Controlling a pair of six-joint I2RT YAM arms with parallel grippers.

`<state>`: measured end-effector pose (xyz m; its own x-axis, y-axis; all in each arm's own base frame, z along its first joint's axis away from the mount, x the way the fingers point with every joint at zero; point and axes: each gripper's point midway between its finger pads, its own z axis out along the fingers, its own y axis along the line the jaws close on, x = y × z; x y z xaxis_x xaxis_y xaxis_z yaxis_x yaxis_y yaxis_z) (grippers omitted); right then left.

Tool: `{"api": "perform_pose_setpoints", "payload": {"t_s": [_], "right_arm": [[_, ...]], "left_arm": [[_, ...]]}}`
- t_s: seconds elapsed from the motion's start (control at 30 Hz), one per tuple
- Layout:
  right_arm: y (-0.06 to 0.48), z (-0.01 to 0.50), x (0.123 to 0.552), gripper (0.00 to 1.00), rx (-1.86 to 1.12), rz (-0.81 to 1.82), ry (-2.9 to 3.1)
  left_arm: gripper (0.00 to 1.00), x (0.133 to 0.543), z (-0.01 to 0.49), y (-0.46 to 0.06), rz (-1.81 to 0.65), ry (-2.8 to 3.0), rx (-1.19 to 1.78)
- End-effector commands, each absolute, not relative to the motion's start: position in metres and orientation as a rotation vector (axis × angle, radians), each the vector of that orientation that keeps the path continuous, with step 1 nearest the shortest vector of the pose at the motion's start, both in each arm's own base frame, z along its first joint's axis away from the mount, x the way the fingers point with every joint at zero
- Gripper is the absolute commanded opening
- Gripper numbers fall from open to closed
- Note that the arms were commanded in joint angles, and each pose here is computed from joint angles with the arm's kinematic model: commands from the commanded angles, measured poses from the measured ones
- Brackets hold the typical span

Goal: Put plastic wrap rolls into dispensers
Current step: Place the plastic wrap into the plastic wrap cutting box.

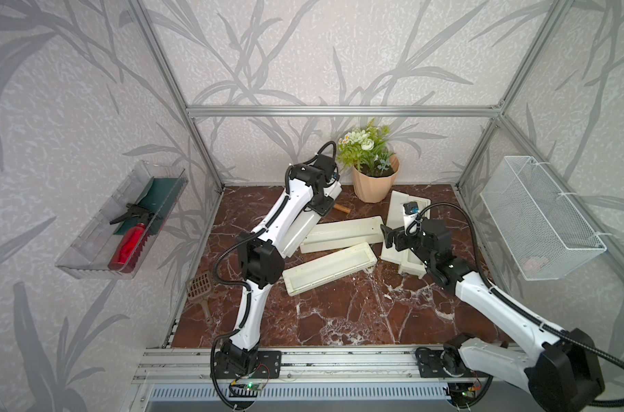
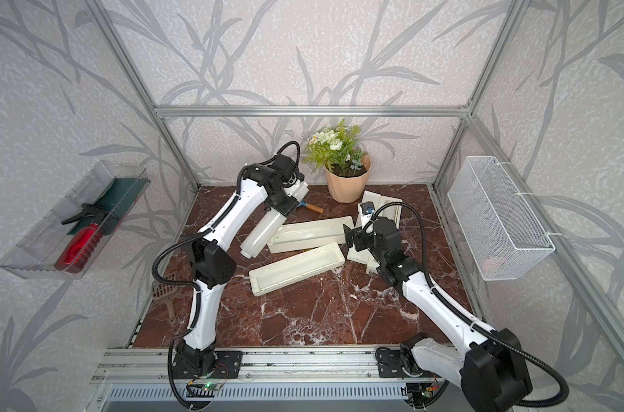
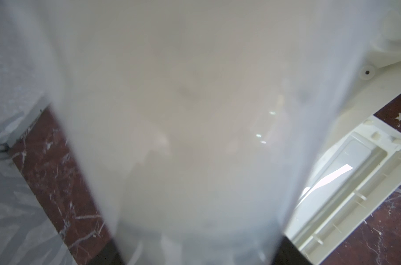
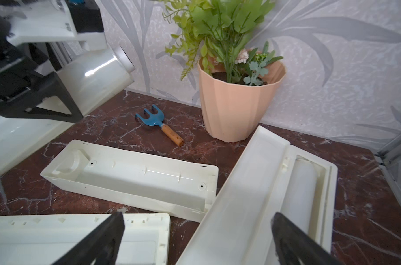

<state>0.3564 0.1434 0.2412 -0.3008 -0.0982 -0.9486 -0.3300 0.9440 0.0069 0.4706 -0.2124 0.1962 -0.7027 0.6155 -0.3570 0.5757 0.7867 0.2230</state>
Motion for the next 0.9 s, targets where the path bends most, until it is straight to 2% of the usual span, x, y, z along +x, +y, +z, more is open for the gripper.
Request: {"api": "perform_pose_setpoints", "payload": {"t_s": [0.0,0.27,0.67,0.87], "right_arm": [[0.125,0.234,0.354,1.00,-0.278,0.200,1.928],[0.109,0.236,0.367,1.00,-0.217,0.165,1.948],[0.077,0.228,0.366,1.00,-0.097,0.079,1.976],[0.071,0.227,0.360,1.00,-0.087,0.069,1.982]], "left_arm": [[0.00,0.473,0.239,-0.213,0.229,2.415,1.012],[0.00,0.503,0.248,-0.248,0.304,2.217,1.100],[0.00,0.504,0.241,-0.309,0.217,2.047,1.244],[0.00,0.506,0.229,-0.323,0.188,2.033,1.269]]}}
